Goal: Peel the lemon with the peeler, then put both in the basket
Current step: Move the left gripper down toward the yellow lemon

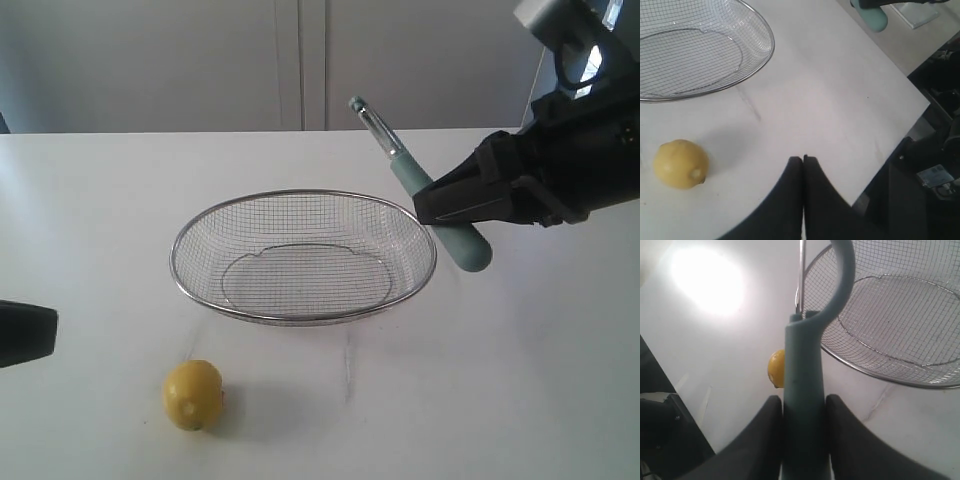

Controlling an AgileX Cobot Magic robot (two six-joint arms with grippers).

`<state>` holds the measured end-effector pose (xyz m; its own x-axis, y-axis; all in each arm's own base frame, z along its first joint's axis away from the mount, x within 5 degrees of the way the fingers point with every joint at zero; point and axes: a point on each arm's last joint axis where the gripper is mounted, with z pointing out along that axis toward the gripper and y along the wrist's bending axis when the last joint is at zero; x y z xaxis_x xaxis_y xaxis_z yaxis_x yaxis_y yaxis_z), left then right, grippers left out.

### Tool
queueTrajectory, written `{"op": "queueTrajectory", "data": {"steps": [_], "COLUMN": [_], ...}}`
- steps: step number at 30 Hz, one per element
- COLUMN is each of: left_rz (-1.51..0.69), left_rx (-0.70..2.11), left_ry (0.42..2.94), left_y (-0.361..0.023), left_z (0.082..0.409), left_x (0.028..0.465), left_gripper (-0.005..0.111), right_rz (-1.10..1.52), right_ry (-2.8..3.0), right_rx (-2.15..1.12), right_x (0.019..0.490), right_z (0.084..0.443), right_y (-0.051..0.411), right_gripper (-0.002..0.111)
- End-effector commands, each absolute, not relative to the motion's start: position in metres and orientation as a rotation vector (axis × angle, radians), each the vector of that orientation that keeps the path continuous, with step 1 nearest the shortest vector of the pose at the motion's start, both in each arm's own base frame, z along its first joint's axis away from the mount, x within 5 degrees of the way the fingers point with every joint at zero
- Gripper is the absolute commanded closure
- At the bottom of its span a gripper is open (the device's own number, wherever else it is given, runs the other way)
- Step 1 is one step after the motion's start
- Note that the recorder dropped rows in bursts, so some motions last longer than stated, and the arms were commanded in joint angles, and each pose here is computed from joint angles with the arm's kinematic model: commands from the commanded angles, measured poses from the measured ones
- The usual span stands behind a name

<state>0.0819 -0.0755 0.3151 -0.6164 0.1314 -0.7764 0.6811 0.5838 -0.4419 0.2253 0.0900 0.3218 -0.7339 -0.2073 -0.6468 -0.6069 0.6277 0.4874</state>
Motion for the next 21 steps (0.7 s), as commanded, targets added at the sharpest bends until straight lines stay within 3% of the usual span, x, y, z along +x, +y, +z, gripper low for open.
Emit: {"op": "queueTrajectory", "data": {"steps": [1, 10, 21], "left_rz": [-1.053, -0.971, -0.840], "left_rx": [0.633, 0.646, 0.787], "left_ry": [2.086, 2.259, 2.377], "left_y": [-0.079, -0.089, -0.157], "left_z": [0.314, 0.291, 0.255], "left_x": [0.088, 0.114, 0.137], "left_gripper": [0.107, 0.107, 0.107], "right_rz": [0.981, 0.968, 0.965], "right_ry": [2.285, 2.279, 2.277], "right_rx": [-0.646, -0.633, -0.635], "right_x": [0.223, 0.224, 0.225], "right_z": [0.325, 0.325, 0.325], "right_y": [0.091, 0.090, 0.090], "right_gripper": [0.108, 0.108, 0.108]}}
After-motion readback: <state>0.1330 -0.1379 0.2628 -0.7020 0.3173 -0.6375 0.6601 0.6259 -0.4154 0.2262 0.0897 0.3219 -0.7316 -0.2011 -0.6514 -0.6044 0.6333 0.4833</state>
